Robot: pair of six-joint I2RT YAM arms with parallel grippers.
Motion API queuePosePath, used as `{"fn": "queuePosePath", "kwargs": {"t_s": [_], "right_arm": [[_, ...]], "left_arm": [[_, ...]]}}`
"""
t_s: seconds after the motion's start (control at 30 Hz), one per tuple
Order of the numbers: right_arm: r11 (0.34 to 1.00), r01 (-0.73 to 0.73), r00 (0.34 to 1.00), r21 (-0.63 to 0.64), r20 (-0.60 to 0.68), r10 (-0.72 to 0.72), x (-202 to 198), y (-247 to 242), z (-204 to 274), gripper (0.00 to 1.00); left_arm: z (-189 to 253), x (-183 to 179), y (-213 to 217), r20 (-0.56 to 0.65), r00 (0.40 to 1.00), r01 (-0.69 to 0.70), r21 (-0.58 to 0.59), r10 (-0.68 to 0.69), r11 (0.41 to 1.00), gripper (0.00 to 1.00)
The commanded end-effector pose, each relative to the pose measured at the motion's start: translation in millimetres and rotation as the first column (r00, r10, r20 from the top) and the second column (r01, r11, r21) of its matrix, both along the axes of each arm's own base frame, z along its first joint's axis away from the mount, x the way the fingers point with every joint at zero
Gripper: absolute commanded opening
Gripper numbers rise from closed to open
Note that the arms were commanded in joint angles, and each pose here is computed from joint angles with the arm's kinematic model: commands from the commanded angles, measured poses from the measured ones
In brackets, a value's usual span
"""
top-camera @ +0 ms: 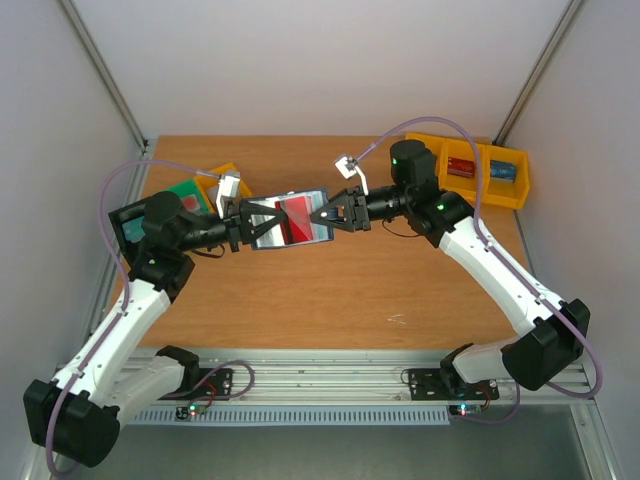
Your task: Take the credit cards out of the card holder
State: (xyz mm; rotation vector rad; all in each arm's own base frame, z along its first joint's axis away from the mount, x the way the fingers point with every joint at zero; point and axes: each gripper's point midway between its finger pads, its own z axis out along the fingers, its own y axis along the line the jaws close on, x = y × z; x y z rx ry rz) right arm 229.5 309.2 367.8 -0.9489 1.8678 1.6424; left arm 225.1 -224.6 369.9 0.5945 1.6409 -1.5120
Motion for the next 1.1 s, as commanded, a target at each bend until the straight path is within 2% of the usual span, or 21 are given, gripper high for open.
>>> {"fn": "queuePosePath", "kwargs": {"t_s": [0.0,0.1,0.2,0.33,0.43,0.47,0.63,0.8,1.07], "right_arm": [[1.0,-0.009,1.0,0.021,0.027,0.009,-0.5,-1.0,4.7,0.26],[1.0,-0.004,1.0,0.017,0.028,0.004,0.9,-0.8,3.8,0.11],[1.0,-0.008,0.999,0.019,0.033,0.007,0.0,-1.0,4.6,0.01],[1.0,-0.002,0.999,0.025,0.05,0.001,-0.6,-4.6,8.1,0.01],[0.999,-0.016,0.999,0.032,0.04,0.014,0.4,-3.5,10.0,0.01],[0.999,-0.017,0.999,0.035,0.036,0.016,1.1,-2.8,10.9,0.01],[0.999,-0.016,0.999,0.037,0.048,0.014,1.2,-3.0,13.0,0.01],[0.999,-0.023,0.998,0.037,0.052,0.021,0.4,-3.2,14.7,0.01],[0.999,0.026,0.999,0.026,0.032,-0.027,8.5,-19.7,5.7,0.01]], "left_arm": [[3.5,0.6,2.6,0.027,1.0,-0.013,-0.007,0.013,1.0,0.0],[1.4,2.5,3.0,0.024,0.999,-0.023,-0.011,0.023,1.0,0.0],[-0.4,0.6,2.6,0.021,1.0,-0.014,-0.009,0.014,1.0,0.0],[-4.6,-0.9,2.6,0.015,1.0,-0.007,0.001,0.007,1.0,0.02],[-6.1,-3.7,2.1,0.03,1.0,0.006,-0.001,-0.006,1.0,0.12],[-7.8,-4.4,1.9,0.029,1.0,0.01,0.001,-0.01,1.0,0.12],[-11.3,-6.5,2.3,0.032,0.999,0.014,0.01,-0.014,1.0,0.1],[-12.6,-5.2,2.2,0.035,0.999,0.011,0.01,-0.012,1.0,0.02],[-17.8,1.6,9.9,0.011,0.999,-0.043,0.013,0.043,0.999,0.01]]}}
